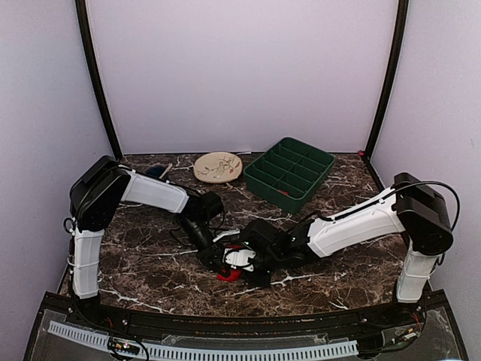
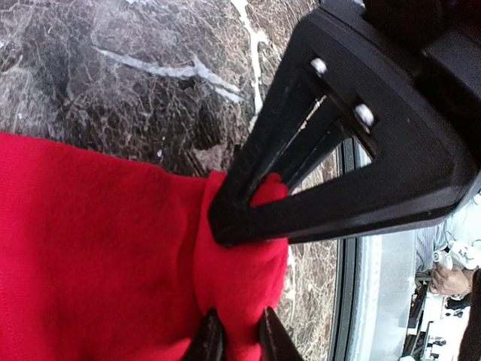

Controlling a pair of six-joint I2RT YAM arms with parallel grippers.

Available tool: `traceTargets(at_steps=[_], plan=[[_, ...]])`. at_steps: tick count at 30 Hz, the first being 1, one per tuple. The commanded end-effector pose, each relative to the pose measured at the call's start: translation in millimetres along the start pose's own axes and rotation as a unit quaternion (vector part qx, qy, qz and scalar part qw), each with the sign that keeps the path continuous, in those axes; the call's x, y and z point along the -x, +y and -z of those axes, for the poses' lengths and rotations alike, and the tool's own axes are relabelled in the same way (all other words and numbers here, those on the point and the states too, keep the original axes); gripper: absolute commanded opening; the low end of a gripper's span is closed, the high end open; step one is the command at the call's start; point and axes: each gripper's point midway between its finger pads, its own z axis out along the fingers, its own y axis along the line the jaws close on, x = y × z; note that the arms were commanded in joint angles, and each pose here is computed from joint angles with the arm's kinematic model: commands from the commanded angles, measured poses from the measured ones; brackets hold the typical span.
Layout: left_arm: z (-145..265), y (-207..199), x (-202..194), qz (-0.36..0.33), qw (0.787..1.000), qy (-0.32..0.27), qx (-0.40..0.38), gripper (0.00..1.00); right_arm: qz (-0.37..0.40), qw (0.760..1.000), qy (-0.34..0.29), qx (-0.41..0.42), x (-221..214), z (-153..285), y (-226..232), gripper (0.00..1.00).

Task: Roll the socks
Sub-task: Roll the sock at the center of the board.

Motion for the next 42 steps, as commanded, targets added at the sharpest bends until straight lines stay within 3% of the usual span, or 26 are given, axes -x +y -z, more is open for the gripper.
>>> traceTargets(at_steps=[1, 21, 32, 42], plan=[[2.9, 12.0, -4.2, 0.019, 0.999, 0.017, 0.029, 0.19, -0.006, 1.000, -0.001, 0.008, 0.9, -1.0, 2.1, 0.11], [49.2, 16.3, 7.5, 0.046, 0.992, -0.034, 0.111, 0.30, -0.054, 0.998, -0.007, 0.042, -3.9, -5.3, -5.2, 0.06], [82.8, 35.7, 10.4, 0.036, 0.972, -0.082, 0.218, 0.30, -0.131, 0.986, -0.016, 0.102, -6.7, -3.3, -10.6, 0.06], [105.8, 43.0, 12.3, 0.002, 0.943, -0.129, 0.307, 0.30, -0.217, 0.954, -0.032, 0.204, -8.5, 3.9, -13.4, 0.06]])
